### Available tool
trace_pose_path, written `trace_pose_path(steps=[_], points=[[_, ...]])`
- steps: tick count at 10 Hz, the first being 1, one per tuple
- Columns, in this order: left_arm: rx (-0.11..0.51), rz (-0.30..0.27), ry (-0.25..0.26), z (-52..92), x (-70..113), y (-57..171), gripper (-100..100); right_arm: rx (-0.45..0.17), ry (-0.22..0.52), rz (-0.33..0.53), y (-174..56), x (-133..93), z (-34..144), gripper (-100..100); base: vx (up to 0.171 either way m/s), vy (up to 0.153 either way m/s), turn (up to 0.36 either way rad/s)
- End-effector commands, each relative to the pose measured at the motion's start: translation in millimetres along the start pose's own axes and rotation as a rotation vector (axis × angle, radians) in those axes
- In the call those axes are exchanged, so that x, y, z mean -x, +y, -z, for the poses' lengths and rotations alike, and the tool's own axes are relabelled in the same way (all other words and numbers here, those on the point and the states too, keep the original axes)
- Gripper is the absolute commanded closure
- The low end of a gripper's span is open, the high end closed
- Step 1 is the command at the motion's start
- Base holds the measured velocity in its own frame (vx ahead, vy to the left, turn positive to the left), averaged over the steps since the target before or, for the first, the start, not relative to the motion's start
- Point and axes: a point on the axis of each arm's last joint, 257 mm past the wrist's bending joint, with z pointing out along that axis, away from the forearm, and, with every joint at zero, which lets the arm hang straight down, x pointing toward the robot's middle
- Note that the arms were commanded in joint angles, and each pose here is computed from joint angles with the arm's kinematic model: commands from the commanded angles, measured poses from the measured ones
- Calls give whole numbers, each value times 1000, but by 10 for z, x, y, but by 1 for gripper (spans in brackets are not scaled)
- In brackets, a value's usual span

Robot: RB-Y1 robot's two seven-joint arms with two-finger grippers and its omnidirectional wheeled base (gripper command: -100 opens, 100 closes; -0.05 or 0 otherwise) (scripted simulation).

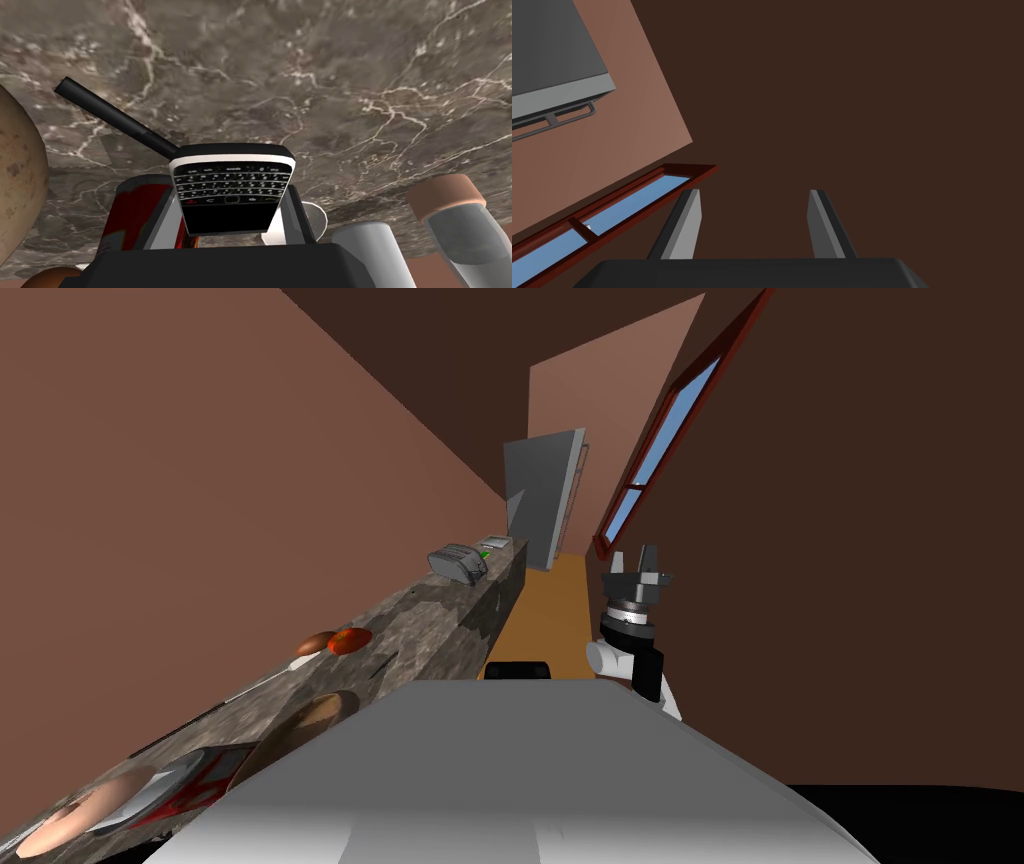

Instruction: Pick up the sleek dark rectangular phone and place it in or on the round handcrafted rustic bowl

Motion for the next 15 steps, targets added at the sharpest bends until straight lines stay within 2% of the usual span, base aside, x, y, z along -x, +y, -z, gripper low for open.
trace_pose_path(steps=[1, 2, 3, 6, 9, 12, 15], points=[[8, 6, -29, 68, 162, 70, 100, 0, 0, 0, 0, 0, 0, 0, 18, -65, -6], [13, 12, -51, 106, 272, 126, 100, 0, 0, 0, 0, 0, 0, 0, 33, -80, -20], [13, 12, -51, 106, 272, 126, 100, 0, 0, 0, 0, 0, 0, 0, 25, -60, 5], [13, 37, -103, 228, 541, 249, 100, 0, 0, 0, 0, 0, 0, 0, 33, -61, -13], [-11, 67, -130, 338, 704, 278, 100, 0, 0, 0, 0, 0, 0, 0, 47, -78, -13], [-57, 97, -129, 426, 762, 216, 100, 0, 0, 0, 0, 0, 0, 0, 53, -56, -30], [-110, 126, -107, 506, 732, 123, 100, 0, 0, 0, 0, 0, 0, 0, 62, -37, -32]])
